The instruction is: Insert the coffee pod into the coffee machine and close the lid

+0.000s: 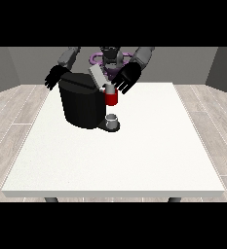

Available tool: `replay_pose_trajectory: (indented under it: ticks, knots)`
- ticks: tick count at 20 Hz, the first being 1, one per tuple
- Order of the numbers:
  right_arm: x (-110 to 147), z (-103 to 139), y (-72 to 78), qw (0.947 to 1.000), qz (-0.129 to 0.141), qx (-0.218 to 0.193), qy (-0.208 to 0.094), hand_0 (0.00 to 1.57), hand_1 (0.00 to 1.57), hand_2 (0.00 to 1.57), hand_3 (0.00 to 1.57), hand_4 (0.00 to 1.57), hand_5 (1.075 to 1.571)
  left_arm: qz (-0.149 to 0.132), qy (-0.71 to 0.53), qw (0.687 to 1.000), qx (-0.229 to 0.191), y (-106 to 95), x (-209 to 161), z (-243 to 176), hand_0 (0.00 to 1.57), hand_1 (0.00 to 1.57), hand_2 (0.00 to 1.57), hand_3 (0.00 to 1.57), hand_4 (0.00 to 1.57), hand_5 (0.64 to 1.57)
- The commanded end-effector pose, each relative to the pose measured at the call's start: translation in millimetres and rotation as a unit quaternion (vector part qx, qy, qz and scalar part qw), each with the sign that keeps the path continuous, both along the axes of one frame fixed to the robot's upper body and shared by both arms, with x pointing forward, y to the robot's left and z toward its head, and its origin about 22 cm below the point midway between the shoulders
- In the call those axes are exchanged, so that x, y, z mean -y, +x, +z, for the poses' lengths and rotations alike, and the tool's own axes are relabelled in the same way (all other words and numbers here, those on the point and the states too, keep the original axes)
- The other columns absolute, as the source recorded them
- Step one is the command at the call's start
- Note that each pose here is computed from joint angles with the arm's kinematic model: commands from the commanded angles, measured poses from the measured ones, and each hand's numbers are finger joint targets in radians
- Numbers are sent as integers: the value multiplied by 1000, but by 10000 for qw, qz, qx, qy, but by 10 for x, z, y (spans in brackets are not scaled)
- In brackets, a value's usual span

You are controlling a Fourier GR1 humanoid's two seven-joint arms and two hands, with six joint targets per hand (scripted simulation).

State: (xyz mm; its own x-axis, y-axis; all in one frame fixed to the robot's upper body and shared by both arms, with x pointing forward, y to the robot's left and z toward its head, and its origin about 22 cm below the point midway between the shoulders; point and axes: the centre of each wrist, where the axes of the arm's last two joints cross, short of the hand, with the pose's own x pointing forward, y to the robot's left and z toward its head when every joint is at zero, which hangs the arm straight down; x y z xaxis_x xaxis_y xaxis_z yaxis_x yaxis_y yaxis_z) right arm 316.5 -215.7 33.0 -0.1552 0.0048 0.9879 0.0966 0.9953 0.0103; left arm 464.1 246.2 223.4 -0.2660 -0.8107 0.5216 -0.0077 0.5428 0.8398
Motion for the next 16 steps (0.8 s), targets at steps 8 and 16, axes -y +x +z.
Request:
replay_pose_trajectory:
  ticks: [8, 16]
  knots:
    - [55, 82, 39, 9998, 82, -163, -1, 0, 0, 0, 0, 366, 1571, 86, -18, 9997, -243, 26, 1, 110, 1161, 1161, 1195, 1058, 457, 1571]
    - [104, -143, 25, 9994, -289, -29, 170, 0, 0, 0, 0, 431, 1571, -255, 239, 9993, -124, -8, 94, -76, 1066, 1066, 1116, 945, 380, 1571]
